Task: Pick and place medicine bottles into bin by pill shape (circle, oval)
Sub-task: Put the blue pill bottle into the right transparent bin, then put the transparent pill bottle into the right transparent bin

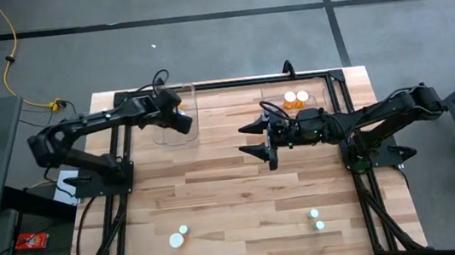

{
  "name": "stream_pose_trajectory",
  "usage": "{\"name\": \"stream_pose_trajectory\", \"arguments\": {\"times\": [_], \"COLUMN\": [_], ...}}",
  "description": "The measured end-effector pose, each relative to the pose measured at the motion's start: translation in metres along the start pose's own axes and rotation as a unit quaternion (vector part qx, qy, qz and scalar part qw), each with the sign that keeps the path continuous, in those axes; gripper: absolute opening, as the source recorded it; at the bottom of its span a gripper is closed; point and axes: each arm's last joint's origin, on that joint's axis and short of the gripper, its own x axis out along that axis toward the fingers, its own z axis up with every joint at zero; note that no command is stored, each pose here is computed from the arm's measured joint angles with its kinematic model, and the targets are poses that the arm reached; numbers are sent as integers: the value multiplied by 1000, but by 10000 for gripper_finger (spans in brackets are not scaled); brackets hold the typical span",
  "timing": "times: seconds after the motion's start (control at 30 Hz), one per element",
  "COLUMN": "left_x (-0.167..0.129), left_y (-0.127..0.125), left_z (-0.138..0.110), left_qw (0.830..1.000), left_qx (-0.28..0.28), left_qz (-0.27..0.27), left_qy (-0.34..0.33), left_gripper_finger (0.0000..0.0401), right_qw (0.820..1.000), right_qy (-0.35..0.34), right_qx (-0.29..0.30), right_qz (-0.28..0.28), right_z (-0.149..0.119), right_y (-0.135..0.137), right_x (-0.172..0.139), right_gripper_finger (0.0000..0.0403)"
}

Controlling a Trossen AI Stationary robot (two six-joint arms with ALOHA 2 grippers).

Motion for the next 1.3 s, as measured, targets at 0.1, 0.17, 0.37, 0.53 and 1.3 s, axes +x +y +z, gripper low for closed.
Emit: {"name": "stream_pose_trajectory", "arguments": {"times": [0.1, 0.17, 0.37, 0.53, 1.3], "left_x": [11, 18, 30, 32, -106], "left_y": [-1, -2, -3, -4, 18], "left_z": [-1, -2, -4, -4, -11], "left_qw": [1000, 999, 998, 998, 970], "left_qx": [-8, -12, -11, -7, -32], "left_qz": [13, 19, 30, 32, -148], "left_qy": [19, 30, 53, 55, -188], "left_gripper_finger": [88, 88, 108, 137, 182], "right_qw": [1000, 1000, 1000, 1000, 1000], "right_qy": [1, 1, 1, 1, 0], "right_qx": [0, 0, 0, 0, -2], "right_qz": [0, 0, 0, 0, 0], "right_z": [0, 0, 0, 0, 0], "right_y": [0, 0, 0, 0, 0], "right_x": [0, 0, 0, 0, 0], "right_gripper_finger": [295, 295, 295, 295, 295]}}
